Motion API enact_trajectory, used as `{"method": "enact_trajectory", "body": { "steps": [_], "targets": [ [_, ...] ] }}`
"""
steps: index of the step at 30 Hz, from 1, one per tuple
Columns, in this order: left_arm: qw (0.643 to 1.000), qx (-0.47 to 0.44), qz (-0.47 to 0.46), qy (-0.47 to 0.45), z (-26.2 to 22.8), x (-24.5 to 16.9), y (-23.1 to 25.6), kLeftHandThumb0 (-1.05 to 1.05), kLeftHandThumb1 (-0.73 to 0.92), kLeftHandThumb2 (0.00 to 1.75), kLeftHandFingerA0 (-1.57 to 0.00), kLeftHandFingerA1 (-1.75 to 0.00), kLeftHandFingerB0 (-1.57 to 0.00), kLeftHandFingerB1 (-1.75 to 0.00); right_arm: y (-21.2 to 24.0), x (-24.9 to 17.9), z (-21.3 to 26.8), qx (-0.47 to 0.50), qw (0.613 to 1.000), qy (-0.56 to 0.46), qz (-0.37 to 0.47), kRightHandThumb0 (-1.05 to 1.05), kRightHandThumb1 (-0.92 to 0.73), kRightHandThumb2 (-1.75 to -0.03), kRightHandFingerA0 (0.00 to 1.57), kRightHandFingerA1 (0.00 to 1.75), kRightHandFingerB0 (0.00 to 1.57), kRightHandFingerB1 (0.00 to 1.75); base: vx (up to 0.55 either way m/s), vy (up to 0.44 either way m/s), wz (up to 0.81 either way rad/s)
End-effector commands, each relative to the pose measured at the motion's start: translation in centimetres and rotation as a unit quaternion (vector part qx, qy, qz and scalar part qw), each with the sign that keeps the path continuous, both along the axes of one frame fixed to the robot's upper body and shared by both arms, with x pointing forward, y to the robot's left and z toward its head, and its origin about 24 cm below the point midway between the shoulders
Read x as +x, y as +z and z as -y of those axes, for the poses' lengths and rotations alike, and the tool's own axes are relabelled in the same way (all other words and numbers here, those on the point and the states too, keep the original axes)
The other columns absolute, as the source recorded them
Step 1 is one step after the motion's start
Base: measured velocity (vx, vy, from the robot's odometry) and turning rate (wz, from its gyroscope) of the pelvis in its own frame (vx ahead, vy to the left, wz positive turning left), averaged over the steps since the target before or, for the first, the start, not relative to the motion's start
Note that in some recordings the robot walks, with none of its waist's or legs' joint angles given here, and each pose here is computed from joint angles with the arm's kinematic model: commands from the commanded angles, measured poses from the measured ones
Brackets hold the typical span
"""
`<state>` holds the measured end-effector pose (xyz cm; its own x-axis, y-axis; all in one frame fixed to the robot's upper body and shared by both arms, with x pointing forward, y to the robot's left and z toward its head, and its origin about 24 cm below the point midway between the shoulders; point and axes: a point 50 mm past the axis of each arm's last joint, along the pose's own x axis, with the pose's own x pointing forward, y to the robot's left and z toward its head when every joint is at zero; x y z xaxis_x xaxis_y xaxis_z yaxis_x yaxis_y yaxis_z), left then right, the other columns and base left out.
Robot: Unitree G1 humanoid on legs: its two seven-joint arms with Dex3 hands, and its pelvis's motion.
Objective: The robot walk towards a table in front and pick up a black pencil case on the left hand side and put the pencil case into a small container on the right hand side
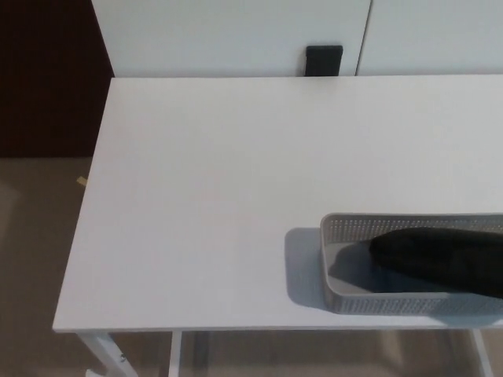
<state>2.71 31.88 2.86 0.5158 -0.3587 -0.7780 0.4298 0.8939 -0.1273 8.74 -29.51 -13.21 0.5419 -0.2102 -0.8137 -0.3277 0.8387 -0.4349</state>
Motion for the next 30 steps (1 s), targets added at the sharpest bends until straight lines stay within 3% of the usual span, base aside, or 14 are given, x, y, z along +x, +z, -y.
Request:
{"method": "enact_trajectory", "body": {
  "steps": [1, 2, 3, 4, 7, 8, 9, 15, 16, 21, 23, 27, 28, 30],
  "targets": [
    [0.985, 0.152, -0.068, -0.032, -0.5, 4.8, -9.5, -0.86, 0.54, 0.96, 0.00, -0.17, -0.01, -0.18, 1.3, -0.2, 3.2, -0.011, 0.996, -0.089, 0.023, -0.61, -0.65, -0.59, 0.30, 0.32, 0.25, 0.30, 0.00, 0.000, 0.00],
    [0.984, 0.165, -0.068, 0.007, -1.0, 5.7, -10.1, -0.81, 0.55, 0.79, 0.00, -0.22, -0.02, -0.22, 1.3, -0.2, 3.2, -0.003, 0.995, -0.091, 0.027, -0.58, -0.65, -0.59, 0.30, 0.33, 0.24, 0.30, 0.00, 0.000, 0.00],
    [0.981, 0.176, -0.067, 0.047, -1.5, 6.4, -10.6, -0.81, 0.55, 0.79, 0.00, -0.22, -0.02, -0.22, 1.3, -0.2, 3.1, 0.006, 0.995, -0.093, 0.031, -0.58, -0.65, -0.59, 0.30, 0.33, 0.24, 0.30, 0.00, 0.000, 0.00],
    [0.981, 0.166, -0.061, 0.079, -1.6, 6.8, -11.1, -0.77, 0.58, 0.96, 0.00, -0.28, -0.05, -0.31, 1.3, -0.2, 3.0, 0.005, 0.995, -0.091, 0.031, -0.59, -0.65, -0.59, 0.30, 0.33, 0.24, 0.30, 0.00, 0.000, 0.00],
    [0.971, 0.185, -0.048, 0.143, -1.5, 7.5, -12.3, -0.71, 0.64, 0.94, -0.04, -0.38, -0.07, -0.35, 1.1, 0.0, 2.5, 0.005, 0.996, -0.083, 0.037, -0.60, -0.64, -0.59, 0.30, 0.33, 0.25, 0.30, 0.00, 0.000, 0.00],
    [0.963, 0.225, -0.060, 0.137, -1.0, 7.1, -13.2, -0.80, 0.78, 0.65, -0.12, -0.32, -0.10, -0.25, 1.1, 0.2, 2.2, 0.009, 0.996, -0.082, 0.044, -0.60, -0.64, -0.59, 0.31, 0.32, 0.26, 0.30, 0.00, 0.000, 0.00],
    [0.961, 0.237, -0.065, 0.127, -0.8, 7.1, -13.4, -0.80, 0.59, 1.02, -0.03, -0.41, -0.03, -0.28, 1.1, 0.4, 2.1, 0.009, 0.995, -0.082, 0.047, -0.60, -0.64, -0.59, 0.31, 0.33, 0.26, 0.30, 0.00, 0.000, 0.00],
    [0.970, 0.221, -0.025, 0.103, -0.1, 8.3, -13.6, -0.75, 0.59, 0.98, -0.09, -0.46, -0.01, -0.34, 1.5, 2.4, 2.2, 0.023, 0.993, -0.096, 0.064, -0.58, -0.65, -0.59, 0.31, 0.32, 0.24, 0.29, 0.00, 0.000, 0.00],
    [0.971, 0.223, -0.029, 0.085, -0.3, 8.3, -13.5, -0.75, 0.58, 0.99, -0.02, -0.40, -0.01, -0.30, 1.7, 2.7, 2.3, 0.025, 0.993, -0.092, 0.072, -0.57, -0.66, -0.60, 0.29, 0.31, 0.24, 0.29, 0.00, 0.000, 0.00],
    [0.968, 0.240, -0.050, 0.057, -0.9, 8.2, -13.4, -0.87, 0.64, 1.01, -0.07, -0.34, -0.06, -0.17, 1.8, 2.8, 2.1, 0.007, 0.994, -0.076, 0.081, -0.59, -0.67, -0.60, 0.28, 0.30, 0.22, 0.28, 0.00, 0.000, 0.00],
    [0.967, 0.244, -0.047, 0.056, -1.0, 8.0, -13.4, -0.77, 0.61, 1.02, -0.01, -0.40, 0.00, -0.26, 1.8, 2.7, 1.9, 0.001, 0.993, -0.075, 0.091, -0.57, -0.67, -0.60, 0.28, 0.31, 0.22, 0.29, 0.00, 0.000, 0.00],
    [0.967, 0.243, -0.041, 0.058, -1.0, 8.4, -13.6, -0.78, 0.58, 1.01, -0.01, -0.41, 0.00, -0.26, 2.0, 3.2, 1.9, 0.002, 0.992, -0.080, 0.099, -0.57, -0.66, -0.60, 0.28, 0.31, 0.21, 0.28, 0.00, 0.000, 0.00],
    [0.967, 0.244, -0.042, 0.058, -0.9, 8.5, -13.6, -0.87, 0.63, 1.00, -0.07, -0.37, -0.06, -0.20, 1.9, 3.2, 1.9, 0.001, 0.992, -0.082, 0.101, -0.63, -0.56, -0.76, 0.22, 0.39, 0.18, 0.37, 0.00, 0.000, 0.00],
    [0.966, 0.249, -0.038, 0.055, -1.0, 8.6, -13.6, -0.78, 0.59, 1.01, -0.02, -0.42, -0.01, -0.26, 2.0, 3.3, 1.9, 0.002, 0.991, -0.086, 0.105, -0.62, -0.56, -0.76, 0.22, 0.39, 0.18, 0.37, 0.00, 0.000, 0.00]
  ]
}}
